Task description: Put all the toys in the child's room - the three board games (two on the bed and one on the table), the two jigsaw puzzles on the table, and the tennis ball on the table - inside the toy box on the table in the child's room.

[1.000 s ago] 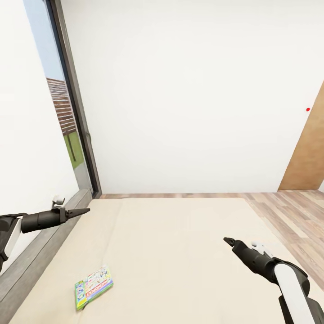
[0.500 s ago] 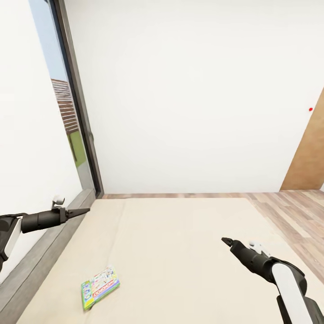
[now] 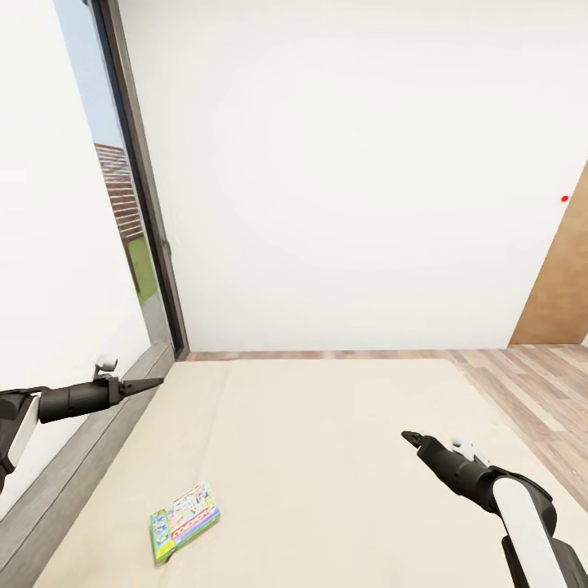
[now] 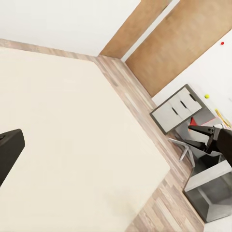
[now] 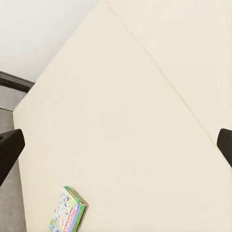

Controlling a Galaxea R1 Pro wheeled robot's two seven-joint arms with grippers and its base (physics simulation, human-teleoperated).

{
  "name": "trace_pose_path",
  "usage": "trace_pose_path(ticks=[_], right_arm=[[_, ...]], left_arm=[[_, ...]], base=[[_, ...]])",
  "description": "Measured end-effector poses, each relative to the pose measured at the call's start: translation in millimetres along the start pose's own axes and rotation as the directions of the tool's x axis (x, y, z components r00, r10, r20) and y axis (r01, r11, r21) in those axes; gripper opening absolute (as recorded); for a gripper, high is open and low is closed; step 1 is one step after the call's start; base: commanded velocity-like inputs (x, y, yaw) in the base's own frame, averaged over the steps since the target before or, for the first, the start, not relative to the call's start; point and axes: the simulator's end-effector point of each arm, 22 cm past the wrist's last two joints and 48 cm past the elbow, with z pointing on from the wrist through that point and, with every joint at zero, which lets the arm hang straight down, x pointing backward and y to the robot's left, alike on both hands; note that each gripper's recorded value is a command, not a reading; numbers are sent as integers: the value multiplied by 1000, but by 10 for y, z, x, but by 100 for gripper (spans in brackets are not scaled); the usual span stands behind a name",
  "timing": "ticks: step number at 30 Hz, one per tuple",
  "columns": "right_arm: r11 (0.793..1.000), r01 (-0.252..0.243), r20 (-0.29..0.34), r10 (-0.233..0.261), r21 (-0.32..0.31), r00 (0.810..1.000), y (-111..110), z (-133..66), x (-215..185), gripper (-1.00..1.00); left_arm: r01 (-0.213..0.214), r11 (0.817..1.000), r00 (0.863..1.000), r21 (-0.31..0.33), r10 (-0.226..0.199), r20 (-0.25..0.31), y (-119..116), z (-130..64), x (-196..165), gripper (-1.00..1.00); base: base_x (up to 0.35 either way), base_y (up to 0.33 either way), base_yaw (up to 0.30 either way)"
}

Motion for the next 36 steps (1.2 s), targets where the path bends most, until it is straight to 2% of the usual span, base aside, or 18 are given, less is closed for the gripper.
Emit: trace_pose_path(ticks=[7,17,36], right_arm=[[1000,0,0,0,0,1000,0,0,0,100],[1000,0,0,0,0,1000,1,1,2,100],[1000,0,0,0,0,1000,1,1,1,100]], left_arm=[[0,1000,1000,0,0,0,0,0,0,100],[0,1000,1000,0,0,0,0,0,0,100],[0,1000,1000,0,0,0,0,0,0,100]], base=[[0,42,0],[0,182,0],[0,56,0]])
